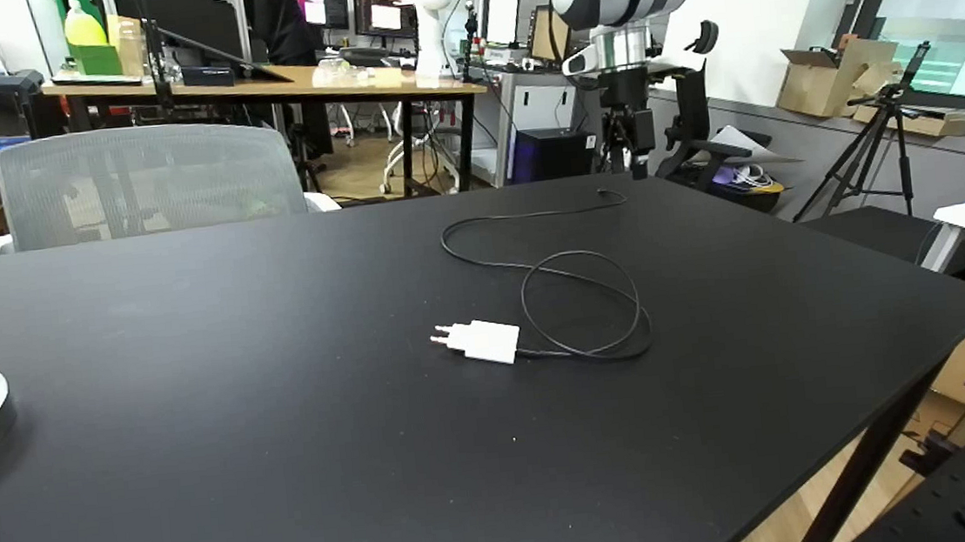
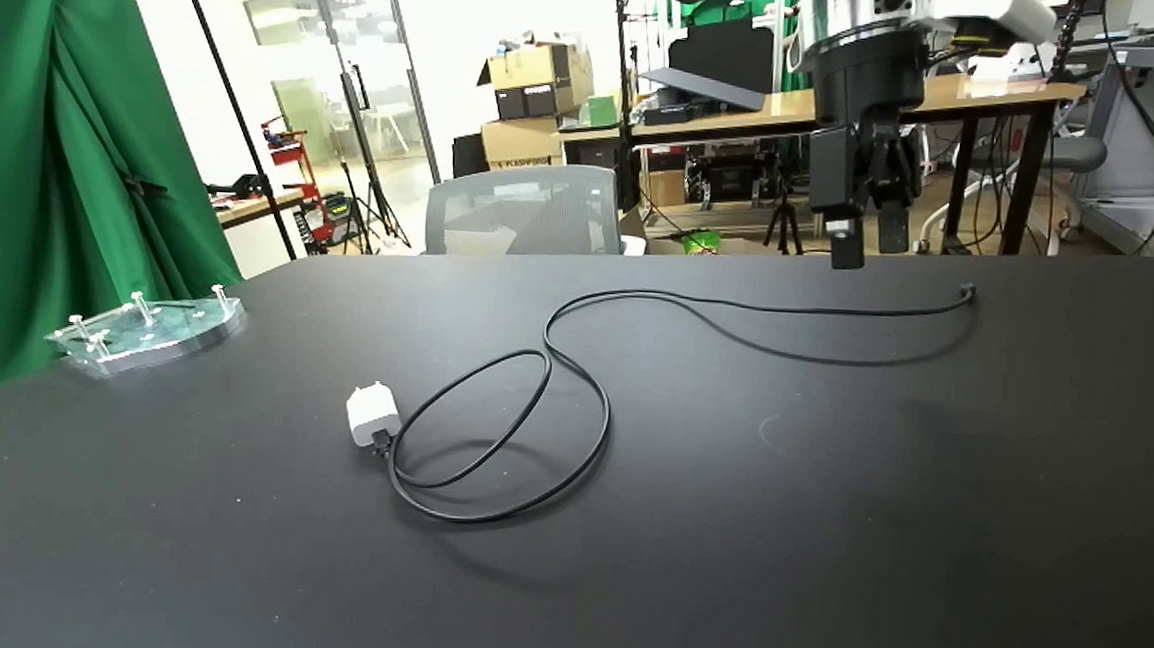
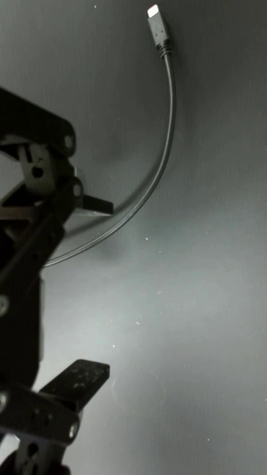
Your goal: Fold the charger on the table
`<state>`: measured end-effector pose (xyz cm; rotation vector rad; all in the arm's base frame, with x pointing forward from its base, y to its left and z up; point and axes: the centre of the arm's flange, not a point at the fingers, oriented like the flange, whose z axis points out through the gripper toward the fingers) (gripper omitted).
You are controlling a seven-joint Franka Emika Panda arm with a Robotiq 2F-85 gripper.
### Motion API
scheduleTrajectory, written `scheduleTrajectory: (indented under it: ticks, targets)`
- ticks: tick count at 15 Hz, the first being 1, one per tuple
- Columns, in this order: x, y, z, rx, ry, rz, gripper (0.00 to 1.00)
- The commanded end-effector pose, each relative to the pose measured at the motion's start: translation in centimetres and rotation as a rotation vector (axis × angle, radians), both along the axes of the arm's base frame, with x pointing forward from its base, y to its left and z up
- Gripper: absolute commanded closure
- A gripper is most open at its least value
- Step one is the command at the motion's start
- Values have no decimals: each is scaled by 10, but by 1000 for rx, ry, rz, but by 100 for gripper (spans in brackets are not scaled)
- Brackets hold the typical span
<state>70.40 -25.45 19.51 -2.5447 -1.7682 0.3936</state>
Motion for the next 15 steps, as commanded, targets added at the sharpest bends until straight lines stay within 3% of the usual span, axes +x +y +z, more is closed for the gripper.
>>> scheduleTrajectory:
  ticks: [1, 7, 15]
  targets:
    - [8, 9, -13, -11, 15, 26, 0]
    - [19, 15, -42, -36, 51, 60, 0]
    - [34, 16, -44, -90, 44, 123, 0]
